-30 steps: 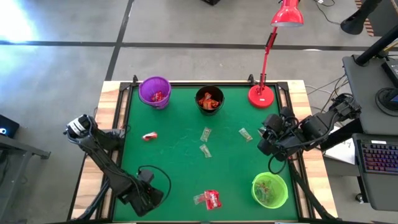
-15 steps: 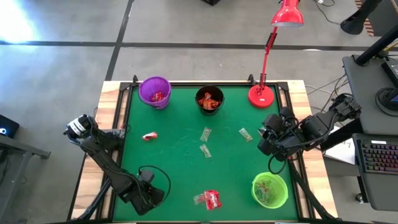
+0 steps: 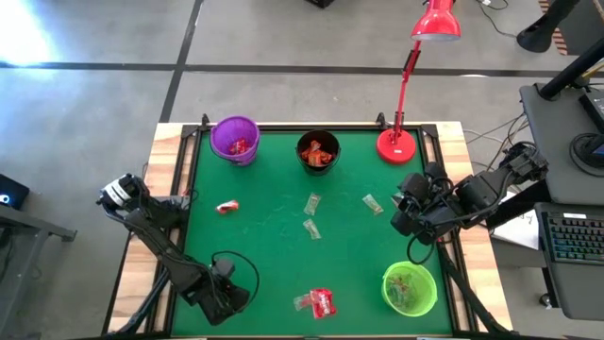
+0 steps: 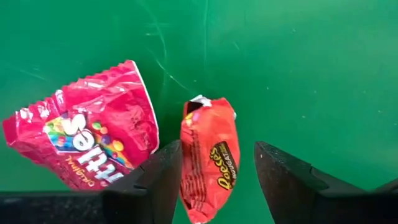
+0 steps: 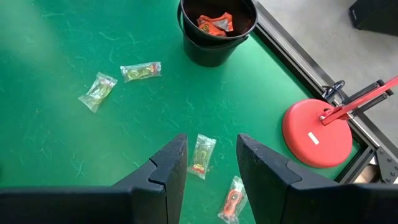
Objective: Sort candy
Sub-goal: Put the orange candy into the black bucket
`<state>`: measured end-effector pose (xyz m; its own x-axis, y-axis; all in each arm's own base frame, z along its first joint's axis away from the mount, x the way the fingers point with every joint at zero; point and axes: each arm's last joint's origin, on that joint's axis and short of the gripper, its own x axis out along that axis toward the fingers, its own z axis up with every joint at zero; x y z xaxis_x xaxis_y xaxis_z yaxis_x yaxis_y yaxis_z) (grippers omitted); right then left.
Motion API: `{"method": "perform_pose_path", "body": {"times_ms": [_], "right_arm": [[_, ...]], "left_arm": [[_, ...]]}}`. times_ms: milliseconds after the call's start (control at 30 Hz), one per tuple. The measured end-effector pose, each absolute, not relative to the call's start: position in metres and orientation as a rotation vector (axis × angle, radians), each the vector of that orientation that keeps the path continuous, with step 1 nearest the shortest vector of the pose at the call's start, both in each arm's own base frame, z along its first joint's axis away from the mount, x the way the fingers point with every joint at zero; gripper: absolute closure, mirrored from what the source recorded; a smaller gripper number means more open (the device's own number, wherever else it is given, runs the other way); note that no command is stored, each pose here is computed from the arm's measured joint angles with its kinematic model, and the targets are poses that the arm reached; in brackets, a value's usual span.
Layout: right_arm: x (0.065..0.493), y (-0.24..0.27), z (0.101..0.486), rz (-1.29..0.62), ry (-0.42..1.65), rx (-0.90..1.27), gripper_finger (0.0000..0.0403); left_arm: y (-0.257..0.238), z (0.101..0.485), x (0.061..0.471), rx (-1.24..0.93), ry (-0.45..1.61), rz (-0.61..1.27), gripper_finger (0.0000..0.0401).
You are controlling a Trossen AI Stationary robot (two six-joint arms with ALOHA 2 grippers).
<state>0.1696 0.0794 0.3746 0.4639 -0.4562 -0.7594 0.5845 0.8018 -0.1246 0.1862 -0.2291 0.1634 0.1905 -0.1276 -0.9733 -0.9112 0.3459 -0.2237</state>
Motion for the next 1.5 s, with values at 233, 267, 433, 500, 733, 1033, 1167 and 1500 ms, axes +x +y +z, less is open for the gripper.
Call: {"method": "perform_pose_path", "body": {"times_ms": [233, 267, 433, 500, 733, 1033, 1167, 1500], "right_arm": [[0.170, 0.080, 0.375, -0.642, 0.878, 0.164, 0.0271], [0.170, 0.080, 0.375, -0.641, 0.878, 0.164, 0.0271], [0.170, 0.080, 0.375, -0.641, 0.877, 0.164, 0.0271], [0.170, 0.080, 0.375, -0.640, 0.875, 0.166, 0.0271], [0.170, 0.080, 0.375, -0.640, 0.875, 0.166, 0.0271], [0.170, 0.080, 0.375, -0.636, 0.876, 0.161, 0.0271], [0.170, 0.080, 0.375, -0.636, 0.875, 0.161, 0.0271], [0.171, 0.080, 0.375, -0.623, 0.879, 0.140, 0.0271]], "left_arm": [[-0.227, 0.161, 0.185, -1.080, 1.270, 0.755, 0.0257], [-0.227, 0.160, 0.184, -1.077, 1.271, 0.759, 0.0265], [-0.223, 0.155, 0.182, -1.071, 1.274, 0.776, 0.0305], [-0.223, 0.153, 0.181, -1.082, 1.271, 0.776, 0.0318], [-0.224, 0.153, 0.182, -1.061, 1.279, 0.730, 0.0365], [-0.232, 0.166, 0.190, -1.059, 1.249, 0.656, 0.0397], [-0.228, 0.173, 0.197, -1.095, 1.141, 0.670, 0.0400], [-0.192, 0.196, 0.227, -1.066, 0.923, 0.660, 0.0401]]}}
